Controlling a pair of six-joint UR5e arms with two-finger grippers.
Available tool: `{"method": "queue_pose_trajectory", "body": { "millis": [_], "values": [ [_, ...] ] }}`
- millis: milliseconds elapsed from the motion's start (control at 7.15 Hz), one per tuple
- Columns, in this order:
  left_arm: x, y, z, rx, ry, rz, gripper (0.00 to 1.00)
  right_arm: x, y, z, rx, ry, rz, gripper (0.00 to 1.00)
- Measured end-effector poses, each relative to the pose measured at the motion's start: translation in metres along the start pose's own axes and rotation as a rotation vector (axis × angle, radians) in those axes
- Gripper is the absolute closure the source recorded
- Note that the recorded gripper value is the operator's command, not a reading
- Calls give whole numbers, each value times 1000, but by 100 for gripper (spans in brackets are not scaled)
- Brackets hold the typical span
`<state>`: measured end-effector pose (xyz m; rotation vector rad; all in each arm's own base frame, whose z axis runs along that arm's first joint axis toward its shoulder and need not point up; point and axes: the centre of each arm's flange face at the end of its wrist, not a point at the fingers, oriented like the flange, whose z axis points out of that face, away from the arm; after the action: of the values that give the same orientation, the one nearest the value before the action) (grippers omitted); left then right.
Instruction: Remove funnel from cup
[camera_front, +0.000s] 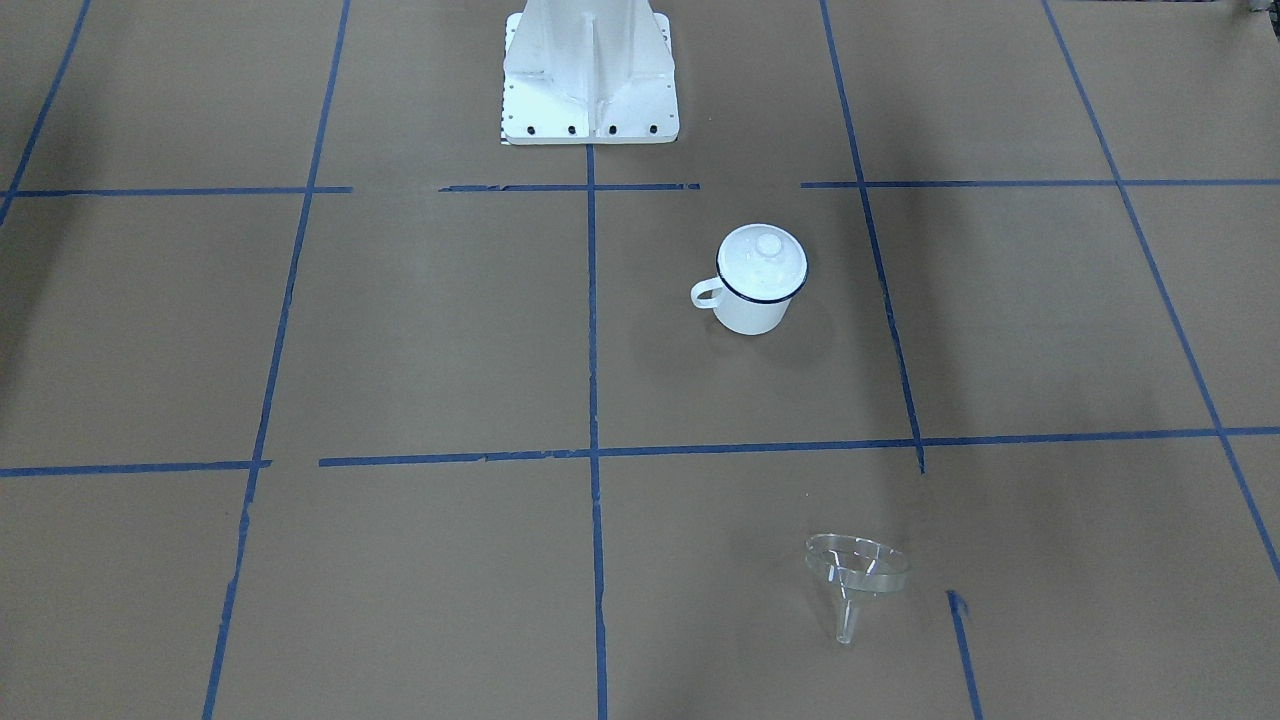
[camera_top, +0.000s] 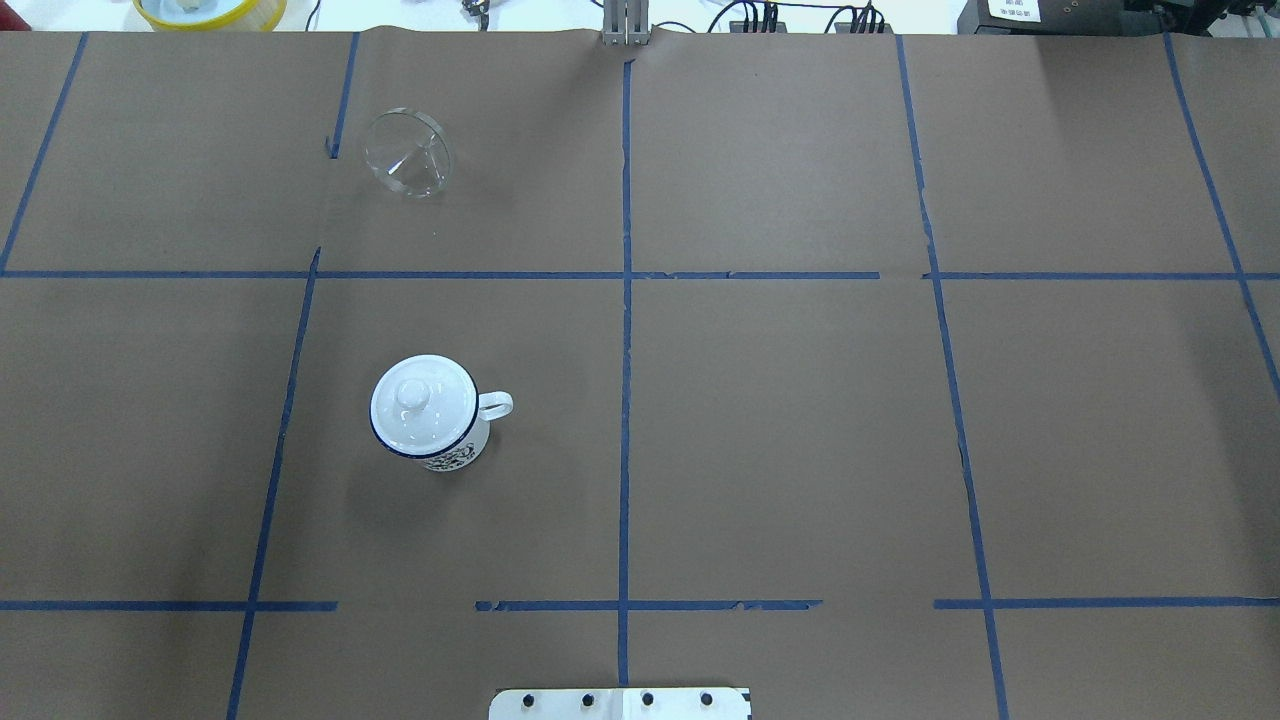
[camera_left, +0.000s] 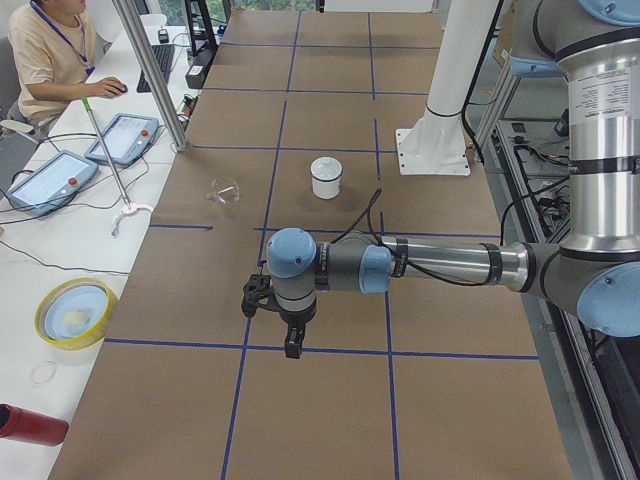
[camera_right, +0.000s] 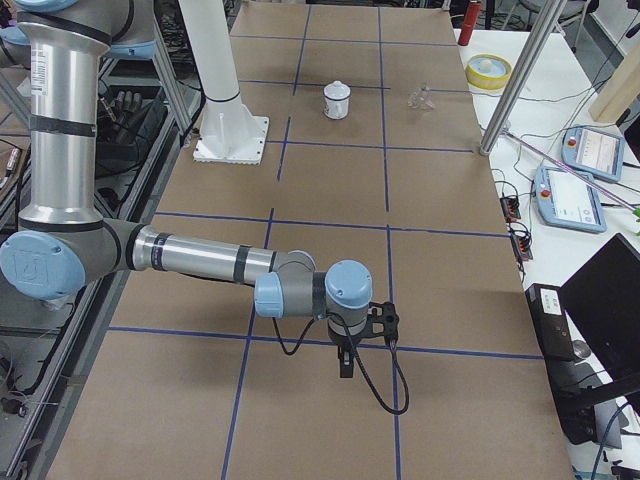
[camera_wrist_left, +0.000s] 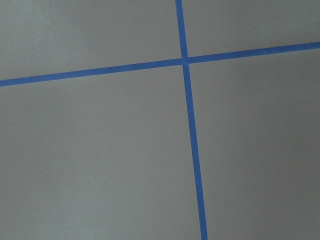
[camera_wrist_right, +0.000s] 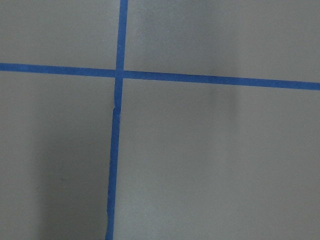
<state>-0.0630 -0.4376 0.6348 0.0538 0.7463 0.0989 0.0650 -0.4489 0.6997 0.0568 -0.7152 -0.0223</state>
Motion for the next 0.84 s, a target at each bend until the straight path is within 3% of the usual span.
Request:
{"method": "queue_pose_trajectory", "body": {
  "millis": [839],
  "values": [
    [2,0,-3,6,4,7,0,0,0,0,0,0,0,0]
  ]
}}
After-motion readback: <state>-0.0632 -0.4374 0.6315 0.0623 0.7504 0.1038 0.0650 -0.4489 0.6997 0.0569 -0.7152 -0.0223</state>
